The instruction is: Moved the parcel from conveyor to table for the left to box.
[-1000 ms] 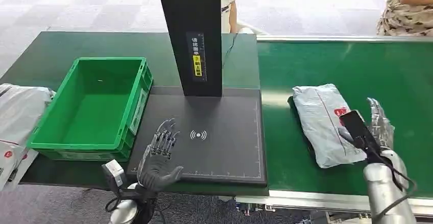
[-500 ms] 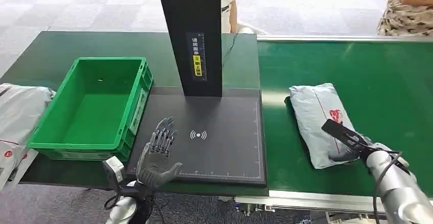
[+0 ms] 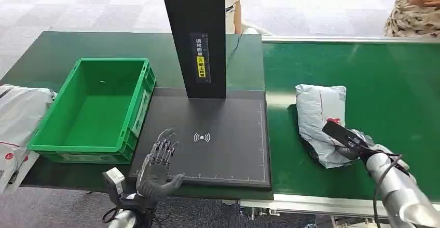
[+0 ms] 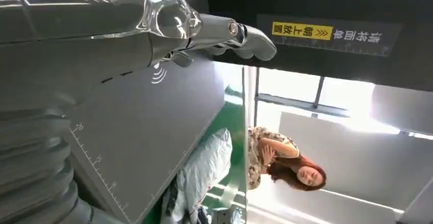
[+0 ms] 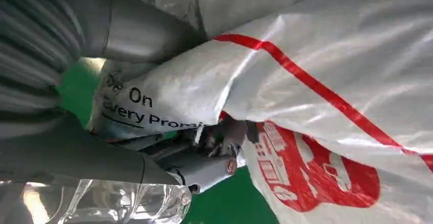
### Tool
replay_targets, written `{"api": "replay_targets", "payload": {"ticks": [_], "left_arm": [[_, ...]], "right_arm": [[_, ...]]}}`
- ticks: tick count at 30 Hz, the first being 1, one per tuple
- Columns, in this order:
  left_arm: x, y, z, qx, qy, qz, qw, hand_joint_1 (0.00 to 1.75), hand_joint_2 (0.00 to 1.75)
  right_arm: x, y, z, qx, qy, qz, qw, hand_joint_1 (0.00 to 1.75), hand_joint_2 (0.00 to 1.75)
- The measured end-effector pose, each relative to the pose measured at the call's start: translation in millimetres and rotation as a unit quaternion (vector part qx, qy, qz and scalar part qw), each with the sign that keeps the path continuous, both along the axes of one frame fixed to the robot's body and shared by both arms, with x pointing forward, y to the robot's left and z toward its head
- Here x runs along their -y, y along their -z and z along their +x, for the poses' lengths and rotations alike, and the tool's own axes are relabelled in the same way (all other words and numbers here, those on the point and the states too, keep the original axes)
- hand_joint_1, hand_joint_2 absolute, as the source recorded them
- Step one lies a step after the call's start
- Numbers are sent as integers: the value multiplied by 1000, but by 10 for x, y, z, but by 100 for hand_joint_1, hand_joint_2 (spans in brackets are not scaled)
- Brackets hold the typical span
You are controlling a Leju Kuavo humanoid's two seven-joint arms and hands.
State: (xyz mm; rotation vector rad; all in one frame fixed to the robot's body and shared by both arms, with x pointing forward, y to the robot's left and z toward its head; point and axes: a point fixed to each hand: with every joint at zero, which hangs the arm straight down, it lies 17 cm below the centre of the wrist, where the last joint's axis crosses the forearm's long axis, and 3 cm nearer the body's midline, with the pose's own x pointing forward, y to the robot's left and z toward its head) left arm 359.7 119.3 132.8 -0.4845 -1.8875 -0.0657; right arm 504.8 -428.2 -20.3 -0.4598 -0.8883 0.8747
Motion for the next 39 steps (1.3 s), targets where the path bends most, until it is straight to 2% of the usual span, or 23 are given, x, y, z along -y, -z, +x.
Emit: {"api": "replay_targets", "payload": {"ticks": [3,6,9,12,14,18,22,28,33,39], "left_arm": [[-8,11,-13,-7,1,-7,1000,0,175],[-6,-10,-30,-10,3,-12,1000,0,175],[-20,-38,-46,-9,1,-14,1000,0,175],[-71,-103,-45,-3,-17,-24,1000,0,175],[-133,-188,-18,6,-38,-37,999,0,175],[-241,-328,17,22,-70,-58,996,0,175],[-346,-418,43,39,-99,-73,992,0,175],[-467,-451,41,52,-117,-84,988,0,175],[-506,-516,99,60,-128,-84,986,0,175],[-524,-667,256,65,-141,-94,983,0,175]], "right_arm": [[59,-53,53,21,17,-6,1000,175,175],[218,-179,153,62,58,-34,996,175,175],[354,-424,284,131,100,-41,985,175,175],[465,-783,386,228,137,-35,963,175,175],[540,-1108,396,311,158,-44,936,175,175],[422,-1541,324,416,154,-18,896,175,175],[-29,-1883,233,481,88,32,872,175,175],[-1130,-2176,-120,518,-87,76,847,175,175],[-2014,-2360,-510,522,-211,129,816,175,175],[-2881,-2490,-852,472,-333,219,786,175,175]]}}
